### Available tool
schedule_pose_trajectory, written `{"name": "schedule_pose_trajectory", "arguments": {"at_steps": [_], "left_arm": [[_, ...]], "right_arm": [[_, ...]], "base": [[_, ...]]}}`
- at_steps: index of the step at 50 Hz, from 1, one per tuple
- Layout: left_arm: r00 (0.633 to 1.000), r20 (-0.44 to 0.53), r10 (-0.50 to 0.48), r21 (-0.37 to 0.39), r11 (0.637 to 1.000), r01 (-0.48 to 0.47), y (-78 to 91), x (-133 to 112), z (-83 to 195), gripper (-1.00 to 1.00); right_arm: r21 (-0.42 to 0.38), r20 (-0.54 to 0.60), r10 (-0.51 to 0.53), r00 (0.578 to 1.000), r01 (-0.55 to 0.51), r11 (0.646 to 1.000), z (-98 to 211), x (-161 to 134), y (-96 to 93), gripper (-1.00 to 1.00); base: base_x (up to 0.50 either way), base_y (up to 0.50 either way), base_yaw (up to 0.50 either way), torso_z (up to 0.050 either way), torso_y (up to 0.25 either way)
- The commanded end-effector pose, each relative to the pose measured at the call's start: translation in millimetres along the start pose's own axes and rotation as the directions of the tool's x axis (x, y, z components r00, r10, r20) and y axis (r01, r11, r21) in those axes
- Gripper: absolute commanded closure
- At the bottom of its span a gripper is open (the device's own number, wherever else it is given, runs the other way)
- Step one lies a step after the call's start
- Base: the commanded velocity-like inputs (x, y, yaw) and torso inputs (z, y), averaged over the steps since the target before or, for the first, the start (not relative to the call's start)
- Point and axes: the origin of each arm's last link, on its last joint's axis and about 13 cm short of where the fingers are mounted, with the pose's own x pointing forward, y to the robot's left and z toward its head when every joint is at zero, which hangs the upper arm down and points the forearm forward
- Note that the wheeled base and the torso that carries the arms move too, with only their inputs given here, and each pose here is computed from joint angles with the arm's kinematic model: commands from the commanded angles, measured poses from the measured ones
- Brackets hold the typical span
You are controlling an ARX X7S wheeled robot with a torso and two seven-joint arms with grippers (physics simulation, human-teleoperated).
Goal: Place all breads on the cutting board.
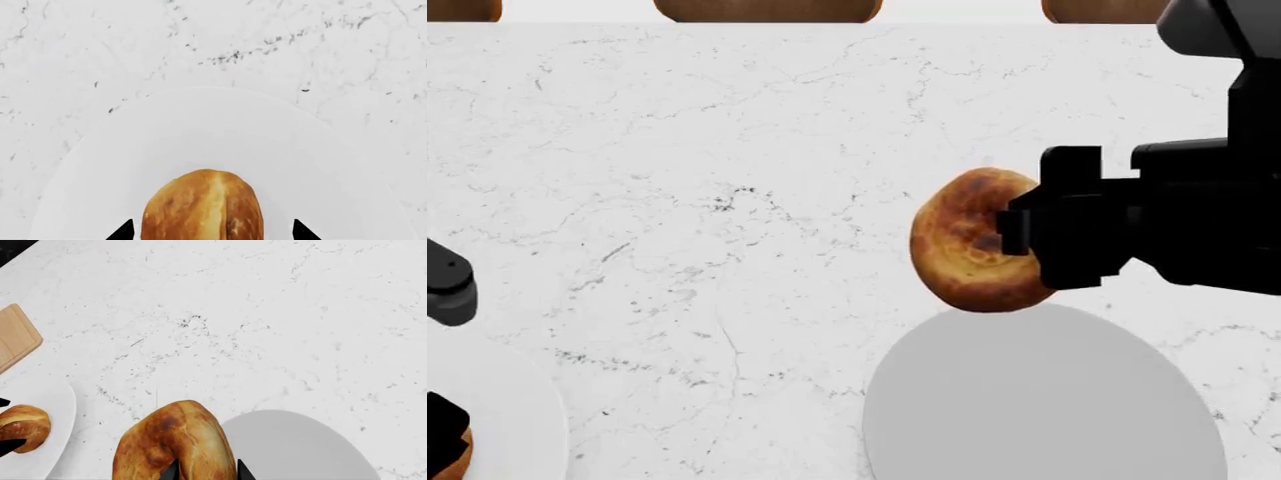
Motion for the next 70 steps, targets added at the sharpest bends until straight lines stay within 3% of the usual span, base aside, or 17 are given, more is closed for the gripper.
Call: {"name": "schedule_pose_trajectory", "arguments": {"at_steps": [1,35,36,44,50,56,64,68,70], "left_arm": [[1.0,-0.029,-0.007,-0.009,1.0,0.007,-0.3,10.5,-7.1,-1.0],[0.998,-0.056,0.022,-0.014,1.0,-0.023,1.6,25.9,-11.1,-1.0],[0.998,-0.052,0.023,-0.015,1.0,-0.024,1.4,25.9,-10.7,1.0],[1.0,0.003,0.022,-0.025,0.999,-0.022,2.1,11.6,-1.8,1.0],[0.991,0.128,0.026,-0.055,0.998,-0.019,7.2,-13.7,12.9,1.0],[0.956,0.293,0.008,-0.089,0.996,0.019,11.9,-52.3,32.6,1.0],[0.924,0.378,0.062,-0.137,0.991,-0.01,20.2,-69.2,40.2,1.0],[0.872,0.479,0.1,-0.199,0.98,-0.003,25.6,-84.3,46.4,1.0],[0.82,0.56,0.117,-0.263,0.964,0.042,28.6,-98.9,53.3,1.0]], "right_arm": [[-0.007,0.003,0.005,1.0,-0.005,1.0,2.8,-0.2,1.6,1.0],[0.009,0.004,0.003,1.0,-0.003,1.0,-5.1,2.1,-3.5,1.0],[0.009,0.003,0.002,1.0,-0.002,1.0,-5.4,2.1,-3.8,1.0],[-0.008,0.015,-0.001,1.0,0.001,1.0,-2.4,-2.2,-1.2,1.0],[-0.026,0.077,-0.015,0.997,0.017,1.0,5.0,-12.0,2.6,1.0],[-0.052,0.143,-0.041,0.989,0.049,0.997,13.6,-22.0,11.0,1.0],[-0.128,0.236,-0.123,0.964,0.156,0.979,14.9,-28.5,20.5,1.0],[-0.111,0.286,-0.133,0.949,0.17,0.979,15.4,-32.8,23.6,1.0],[-0.104,0.315,-0.14,0.939,0.18,0.978,16.7,-34.1,27.7,1.0]], "base": [[0.0,0.0,0.0,0.0,0.0],[0.0,0.0,0.0,0.0,0.0],[0.0,0.0,0.0,0.0,0.0],[0.0,0.0,0.0,0.0,0.0],[0.0,0.0,0.0,0.0,0.0],[0.0,0.0,0.0,0.0,0.0],[0.0,0.0,0.0,0.0,0.0],[0.0,0.0,0.0,0.0,0.0],[0.0,0.0,0.0,0.0,0.0]]}}
